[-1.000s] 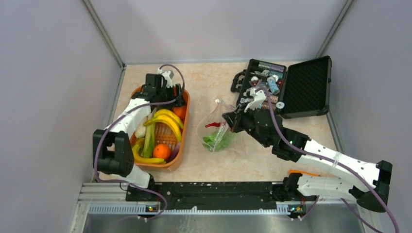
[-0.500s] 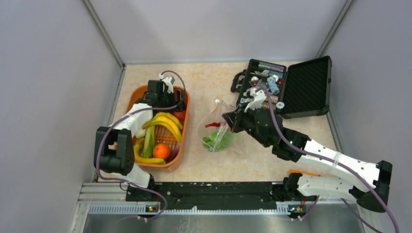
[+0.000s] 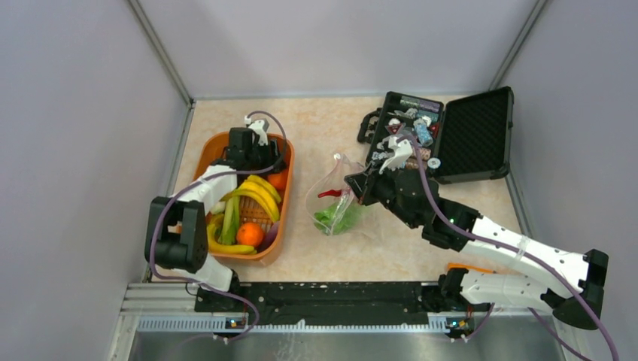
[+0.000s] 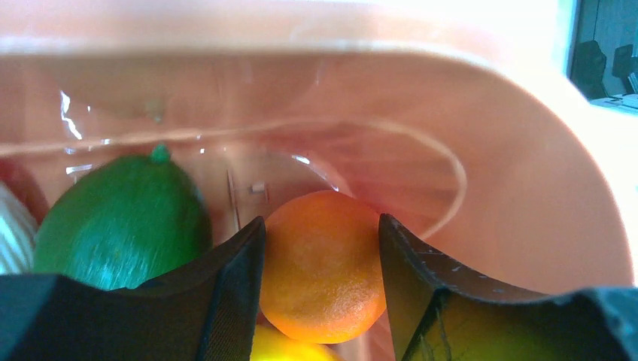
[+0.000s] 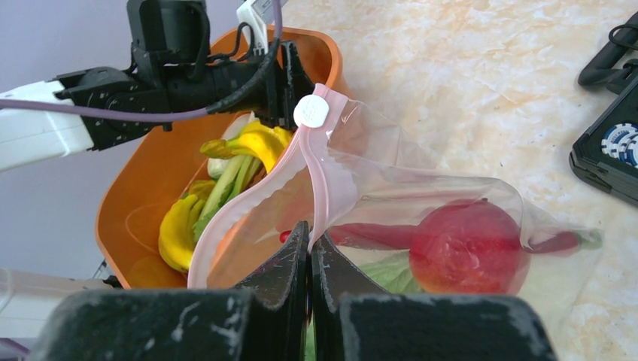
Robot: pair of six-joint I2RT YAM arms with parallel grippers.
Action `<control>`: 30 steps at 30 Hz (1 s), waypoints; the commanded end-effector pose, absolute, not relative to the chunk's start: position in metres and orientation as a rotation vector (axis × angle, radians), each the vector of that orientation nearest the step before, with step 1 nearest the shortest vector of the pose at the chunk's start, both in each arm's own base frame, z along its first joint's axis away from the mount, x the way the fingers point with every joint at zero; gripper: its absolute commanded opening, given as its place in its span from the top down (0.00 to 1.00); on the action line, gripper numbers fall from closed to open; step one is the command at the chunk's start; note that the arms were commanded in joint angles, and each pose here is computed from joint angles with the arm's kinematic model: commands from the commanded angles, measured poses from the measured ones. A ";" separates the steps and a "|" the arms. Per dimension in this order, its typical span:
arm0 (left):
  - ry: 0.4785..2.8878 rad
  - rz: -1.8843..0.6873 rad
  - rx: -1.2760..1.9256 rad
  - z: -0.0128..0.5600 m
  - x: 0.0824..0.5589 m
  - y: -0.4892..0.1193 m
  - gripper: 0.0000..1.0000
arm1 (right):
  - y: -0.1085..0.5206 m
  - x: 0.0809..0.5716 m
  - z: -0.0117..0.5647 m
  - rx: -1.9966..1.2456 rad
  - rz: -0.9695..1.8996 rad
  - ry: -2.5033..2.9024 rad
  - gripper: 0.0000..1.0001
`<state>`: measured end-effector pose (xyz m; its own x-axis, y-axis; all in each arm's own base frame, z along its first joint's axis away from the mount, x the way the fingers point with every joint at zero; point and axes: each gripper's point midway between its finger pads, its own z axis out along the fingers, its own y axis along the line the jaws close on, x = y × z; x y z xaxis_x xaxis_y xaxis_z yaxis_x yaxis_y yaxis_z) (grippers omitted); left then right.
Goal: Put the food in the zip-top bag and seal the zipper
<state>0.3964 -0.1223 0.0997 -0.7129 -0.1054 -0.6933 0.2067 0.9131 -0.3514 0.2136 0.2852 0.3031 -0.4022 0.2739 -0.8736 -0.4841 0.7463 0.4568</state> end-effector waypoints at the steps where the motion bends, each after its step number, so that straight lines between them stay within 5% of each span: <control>1: 2.207 -0.512 0.047 0.132 0.387 -0.117 0.64 | 0.278 0.213 0.334 -0.102 0.898 1.707 1.00; 8: 2.193 -0.514 0.055 0.148 0.373 -0.115 0.77 | 0.279 0.212 0.332 -0.106 0.908 1.711 1.00; 11: 2.212 -0.515 0.061 0.141 0.369 -0.115 0.46 | 0.279 0.211 0.333 -0.108 0.914 1.710 1.00; 14: 2.256 -0.508 0.064 0.130 0.367 -0.114 0.30 | 0.280 0.212 0.334 -0.112 0.913 1.709 1.00; 22: 2.366 -0.552 0.138 0.107 0.354 -0.121 0.21 | 0.281 0.212 0.333 -0.115 0.911 1.713 1.00; 30: 2.420 -0.528 0.103 0.089 0.357 -0.118 0.23 | 0.282 0.213 0.330 -0.118 0.903 1.719 1.00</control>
<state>0.3562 -0.1191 0.0939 -0.7771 -0.0639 -0.6261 0.2085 0.9125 -0.3520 0.2104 0.2795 0.3024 -0.4020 0.2877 -0.8693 -0.4823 0.7404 0.4681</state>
